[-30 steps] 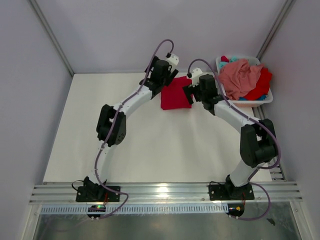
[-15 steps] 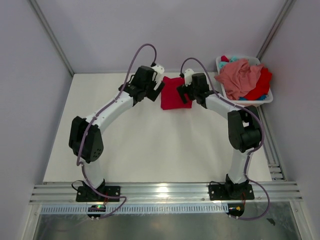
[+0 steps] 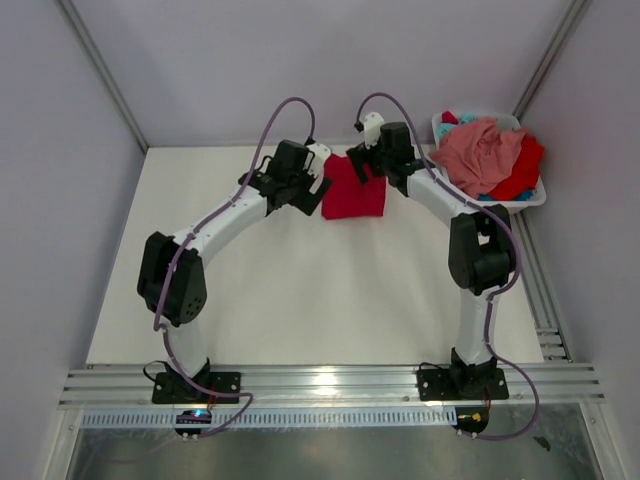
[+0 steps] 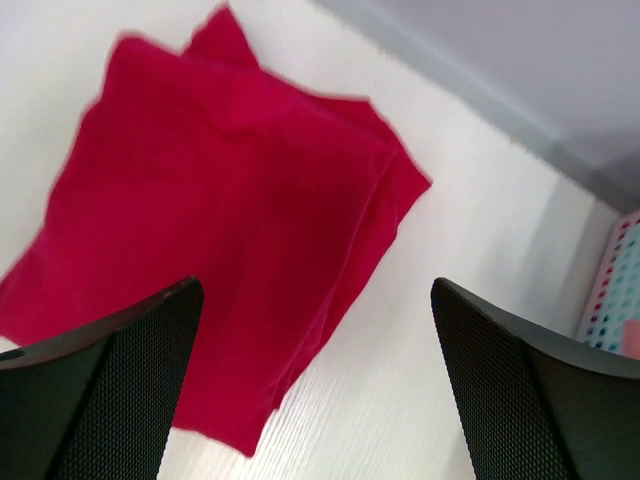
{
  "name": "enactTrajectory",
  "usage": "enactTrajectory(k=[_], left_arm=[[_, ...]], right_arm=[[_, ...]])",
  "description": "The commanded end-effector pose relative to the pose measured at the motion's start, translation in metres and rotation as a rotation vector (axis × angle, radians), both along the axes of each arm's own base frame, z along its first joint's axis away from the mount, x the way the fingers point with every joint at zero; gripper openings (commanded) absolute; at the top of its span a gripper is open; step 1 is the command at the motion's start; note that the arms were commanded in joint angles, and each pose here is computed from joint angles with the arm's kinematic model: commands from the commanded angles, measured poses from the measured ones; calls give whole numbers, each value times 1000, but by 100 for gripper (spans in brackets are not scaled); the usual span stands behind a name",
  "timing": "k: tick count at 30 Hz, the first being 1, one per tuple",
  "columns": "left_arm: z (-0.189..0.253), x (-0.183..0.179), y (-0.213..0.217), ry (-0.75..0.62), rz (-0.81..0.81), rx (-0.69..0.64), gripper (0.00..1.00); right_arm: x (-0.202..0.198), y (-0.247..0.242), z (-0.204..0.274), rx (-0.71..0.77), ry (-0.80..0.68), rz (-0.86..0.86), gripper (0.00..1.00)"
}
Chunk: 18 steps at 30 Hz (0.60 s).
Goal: Fold and stack the t-shirts
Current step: Fold the tshirt
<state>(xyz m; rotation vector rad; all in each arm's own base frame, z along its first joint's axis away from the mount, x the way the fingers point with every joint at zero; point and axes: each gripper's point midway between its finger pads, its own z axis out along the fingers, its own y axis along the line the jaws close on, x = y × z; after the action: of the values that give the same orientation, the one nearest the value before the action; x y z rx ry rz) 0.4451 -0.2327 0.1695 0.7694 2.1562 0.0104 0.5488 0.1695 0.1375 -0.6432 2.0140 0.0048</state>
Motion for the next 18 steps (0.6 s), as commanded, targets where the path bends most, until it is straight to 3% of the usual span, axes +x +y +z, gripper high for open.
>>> enactTrajectory(k=[1, 8, 18], left_arm=[[38, -3, -11, -42, -31, -92, 99], [37, -8, -8, -25, -41, -75, 99], [40, -6, -10, -42, -43, -86, 99]], right_arm=[[29, 19, 46, 40, -103, 43, 99], [55, 29, 17, -8, -28, 76, 99], [44, 17, -5, -88, 39, 67, 99]])
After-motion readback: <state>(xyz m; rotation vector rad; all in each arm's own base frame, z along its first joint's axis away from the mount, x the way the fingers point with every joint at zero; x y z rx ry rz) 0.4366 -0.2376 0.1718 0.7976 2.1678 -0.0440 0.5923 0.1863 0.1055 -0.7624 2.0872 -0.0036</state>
